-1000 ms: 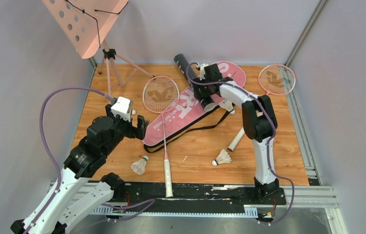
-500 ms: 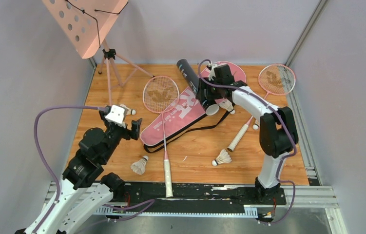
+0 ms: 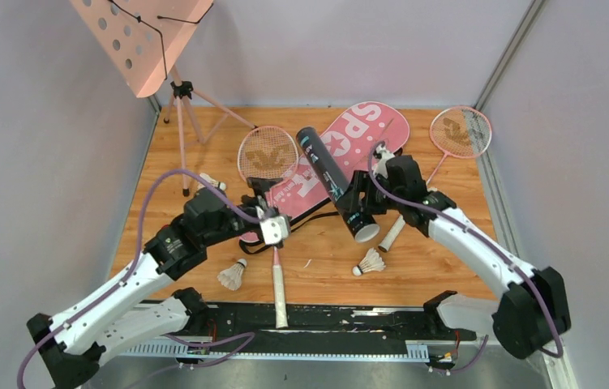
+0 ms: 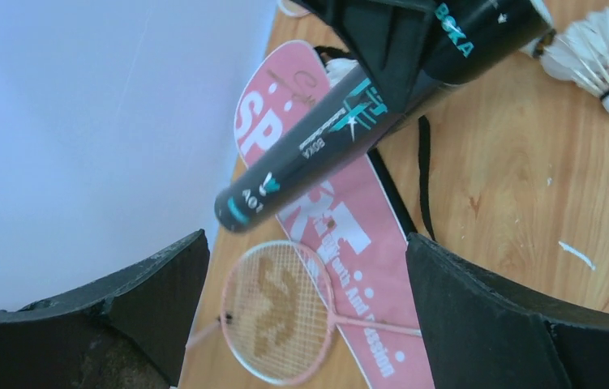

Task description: Pack up the badminton gear

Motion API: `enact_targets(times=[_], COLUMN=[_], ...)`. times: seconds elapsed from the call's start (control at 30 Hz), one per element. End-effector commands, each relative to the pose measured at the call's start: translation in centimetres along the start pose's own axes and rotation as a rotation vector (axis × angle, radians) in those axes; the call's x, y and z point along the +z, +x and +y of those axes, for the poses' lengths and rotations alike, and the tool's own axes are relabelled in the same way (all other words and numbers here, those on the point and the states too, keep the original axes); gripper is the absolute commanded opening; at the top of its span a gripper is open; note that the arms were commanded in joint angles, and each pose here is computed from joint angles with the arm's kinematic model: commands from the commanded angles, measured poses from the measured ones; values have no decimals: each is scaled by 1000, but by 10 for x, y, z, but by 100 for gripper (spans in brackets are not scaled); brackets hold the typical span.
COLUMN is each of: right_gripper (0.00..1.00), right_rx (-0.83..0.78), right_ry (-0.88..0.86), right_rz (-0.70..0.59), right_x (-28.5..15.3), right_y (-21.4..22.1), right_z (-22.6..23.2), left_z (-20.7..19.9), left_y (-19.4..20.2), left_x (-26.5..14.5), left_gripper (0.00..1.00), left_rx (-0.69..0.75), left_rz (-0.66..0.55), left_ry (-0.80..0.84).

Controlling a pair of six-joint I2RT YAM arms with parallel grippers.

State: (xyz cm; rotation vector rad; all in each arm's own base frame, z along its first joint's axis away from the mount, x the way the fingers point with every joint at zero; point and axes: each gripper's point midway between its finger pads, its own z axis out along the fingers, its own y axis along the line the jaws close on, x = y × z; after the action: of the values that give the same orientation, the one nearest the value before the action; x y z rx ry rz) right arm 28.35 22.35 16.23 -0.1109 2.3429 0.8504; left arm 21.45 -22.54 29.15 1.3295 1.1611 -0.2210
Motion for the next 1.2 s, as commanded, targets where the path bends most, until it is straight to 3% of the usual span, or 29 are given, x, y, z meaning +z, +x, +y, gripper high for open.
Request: enact_targets(times=[0.0, 0.1, 0.37, 0.6, 0.9, 1.17], right_gripper=[47, 47, 47, 47, 47, 47], right_rx=[10, -22, -118, -170, -217, -250], right_ry=[-197, -284, -434, -486, -562, -602], right_rz=[-91, -86, 1, 84, 105, 137], right_x=[-40, -64, -97, -100, -104, -100], right_y=[4, 25, 63, 79, 83, 89], right_z=[51, 69, 104, 123, 142, 148], left_z=[-24, -36, -73, -74, -89, -97], left_y=[-17, -11, -2, -3, 5, 20], left_x=[25, 39, 62, 61, 51, 51], left_gripper=[99, 100, 100, 100, 99, 91], left_rx=[425, 545, 604, 635, 627, 635], left_rz=[-57, -25, -10, 15, 49, 106], left_ry=[126, 155, 255, 228, 308, 366])
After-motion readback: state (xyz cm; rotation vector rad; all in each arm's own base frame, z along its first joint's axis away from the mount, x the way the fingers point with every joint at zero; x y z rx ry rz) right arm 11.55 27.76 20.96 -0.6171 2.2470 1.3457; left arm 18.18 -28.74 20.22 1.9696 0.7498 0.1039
